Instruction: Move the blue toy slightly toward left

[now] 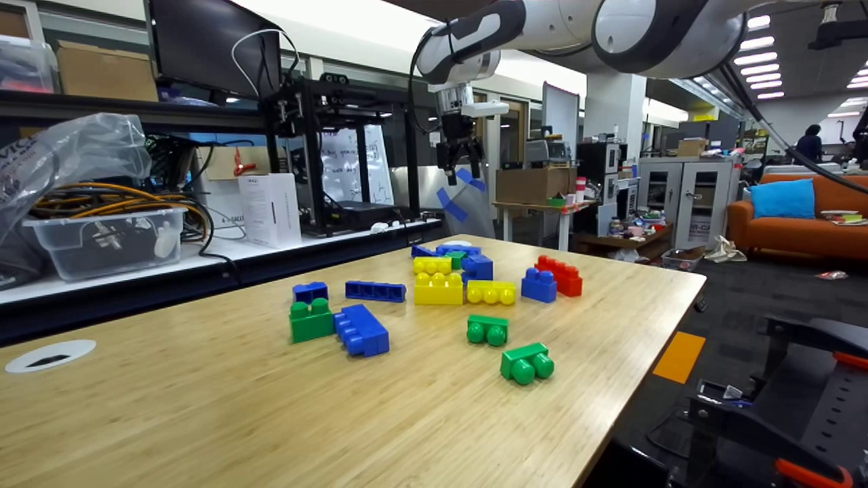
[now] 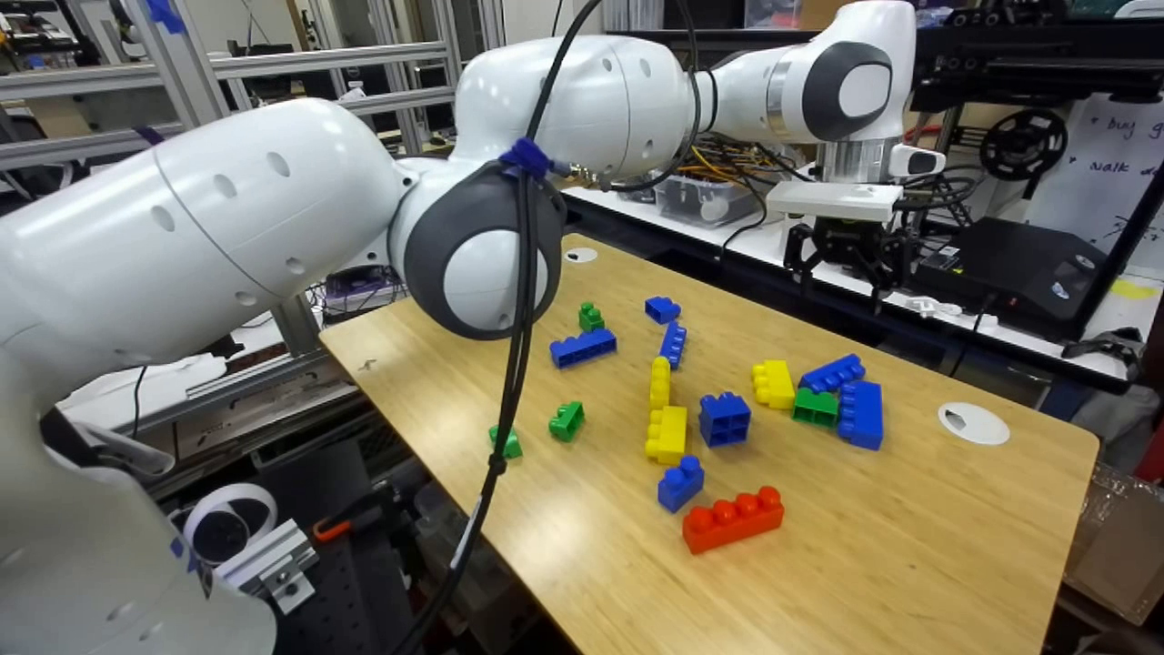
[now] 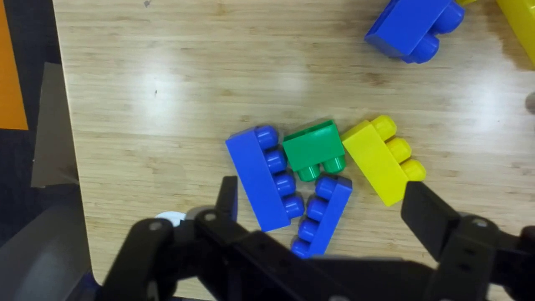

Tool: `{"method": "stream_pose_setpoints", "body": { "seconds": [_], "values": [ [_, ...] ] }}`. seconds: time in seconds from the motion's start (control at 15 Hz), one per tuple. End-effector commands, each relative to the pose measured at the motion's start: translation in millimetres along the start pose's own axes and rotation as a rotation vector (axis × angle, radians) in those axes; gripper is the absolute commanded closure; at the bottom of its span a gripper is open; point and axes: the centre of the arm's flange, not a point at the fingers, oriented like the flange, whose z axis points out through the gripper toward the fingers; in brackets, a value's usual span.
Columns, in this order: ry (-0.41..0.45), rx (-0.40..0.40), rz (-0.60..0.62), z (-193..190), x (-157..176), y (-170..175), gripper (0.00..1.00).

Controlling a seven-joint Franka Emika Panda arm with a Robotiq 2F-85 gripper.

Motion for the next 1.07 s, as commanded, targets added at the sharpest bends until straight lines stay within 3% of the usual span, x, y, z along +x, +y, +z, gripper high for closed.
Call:
{"method": "stream_pose_setpoints", "body": {
  "seconds": [0.0,0.2,0.47,0.67,0.73,1.0],
  "values": [
    [-0.019,0.006,-0.042,21.8,-69.7,-23.2,0.0],
    [-0.082,0.001,-0.07,30.5,-74.8,-17.6,0.0],
    [-0.269,-0.029,-0.127,38.4,-94.6,5.5,0.0],
    [-0.323,-0.021,-0.137,45.4,-112.1,18.8,0.0],
    [-0.302,-0.017,-0.109,42.7,-41.9,34.3,0.0],
    [-0.312,-0.012,-0.117,43.7,-44.1,36.9,0.0]
  ]
}}
